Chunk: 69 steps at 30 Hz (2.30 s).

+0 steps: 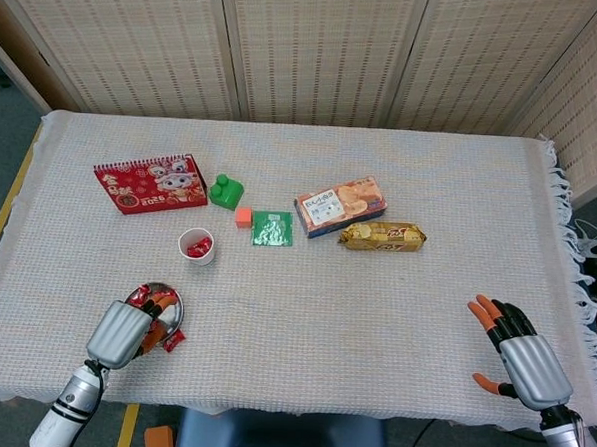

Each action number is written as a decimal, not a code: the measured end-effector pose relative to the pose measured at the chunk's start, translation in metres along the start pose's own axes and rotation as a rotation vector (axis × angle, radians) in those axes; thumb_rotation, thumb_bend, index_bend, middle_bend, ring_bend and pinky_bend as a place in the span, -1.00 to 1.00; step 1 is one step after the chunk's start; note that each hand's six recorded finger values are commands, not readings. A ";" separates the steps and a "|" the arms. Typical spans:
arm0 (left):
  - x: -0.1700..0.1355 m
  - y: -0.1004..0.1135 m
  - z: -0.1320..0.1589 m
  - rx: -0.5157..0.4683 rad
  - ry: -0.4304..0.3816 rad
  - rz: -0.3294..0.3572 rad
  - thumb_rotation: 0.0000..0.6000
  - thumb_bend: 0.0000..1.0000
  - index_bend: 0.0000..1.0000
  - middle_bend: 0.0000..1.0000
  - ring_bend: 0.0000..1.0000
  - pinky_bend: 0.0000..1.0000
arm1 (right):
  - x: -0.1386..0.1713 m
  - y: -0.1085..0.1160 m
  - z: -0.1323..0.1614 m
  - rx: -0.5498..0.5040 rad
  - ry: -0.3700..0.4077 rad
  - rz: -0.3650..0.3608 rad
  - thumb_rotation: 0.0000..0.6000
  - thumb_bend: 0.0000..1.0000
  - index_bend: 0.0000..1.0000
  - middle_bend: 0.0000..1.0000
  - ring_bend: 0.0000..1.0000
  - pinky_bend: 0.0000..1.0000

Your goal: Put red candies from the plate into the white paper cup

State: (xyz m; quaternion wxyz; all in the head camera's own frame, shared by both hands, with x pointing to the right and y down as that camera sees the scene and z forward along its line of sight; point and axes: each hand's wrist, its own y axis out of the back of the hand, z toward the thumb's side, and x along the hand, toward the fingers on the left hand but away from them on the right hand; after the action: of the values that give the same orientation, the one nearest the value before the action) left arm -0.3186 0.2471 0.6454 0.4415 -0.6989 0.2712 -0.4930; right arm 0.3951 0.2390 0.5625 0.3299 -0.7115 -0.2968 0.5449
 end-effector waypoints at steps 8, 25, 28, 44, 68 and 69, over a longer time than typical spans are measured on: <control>-0.027 -0.040 -0.004 0.079 0.000 -0.038 1.00 -0.19 -0.46 -0.27 0.71 1.00 | 0.002 -0.001 0.001 0.002 0.005 0.004 1.00 -0.88 -1.00 -1.00 -1.00 -0.84; -0.029 -0.070 0.031 0.202 -0.115 0.024 1.00 -0.20 -0.40 -0.30 0.71 1.00 | 0.003 0.000 0.000 0.001 0.005 0.005 1.00 -0.88 -1.00 -1.00 -1.00 -0.83; -0.024 -0.075 0.029 0.224 -0.120 0.017 1.00 -0.20 -0.39 -0.29 0.71 1.00 | 0.004 0.001 0.000 -0.001 0.005 0.001 1.00 -0.88 -1.00 -1.00 -1.00 -0.82; -0.017 -0.083 0.026 0.249 -0.122 0.002 1.00 -0.19 -0.16 -0.05 0.71 1.00 | 0.005 0.004 -0.002 -0.006 0.001 -0.008 1.00 -0.88 -1.00 -1.00 -1.00 -0.79; -0.018 -0.053 0.023 0.227 -0.118 0.065 1.00 -0.18 -0.05 0.08 0.71 1.00 | 0.004 0.003 -0.002 -0.005 -0.004 -0.007 1.00 -0.88 -1.00 -1.00 -1.00 -0.77; -0.015 -0.047 0.024 0.224 -0.120 0.081 1.00 -0.18 -0.05 0.08 0.71 1.00 | 0.004 0.003 -0.002 -0.004 -0.003 -0.006 1.00 -0.88 -1.00 -1.00 -1.00 -0.77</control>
State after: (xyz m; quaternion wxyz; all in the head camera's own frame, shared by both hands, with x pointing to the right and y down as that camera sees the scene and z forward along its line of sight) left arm -0.3046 0.2889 0.6774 0.5519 -0.6619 0.2153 -0.4593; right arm 0.3976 0.2402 0.5586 0.3296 -0.7104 -0.3007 0.5443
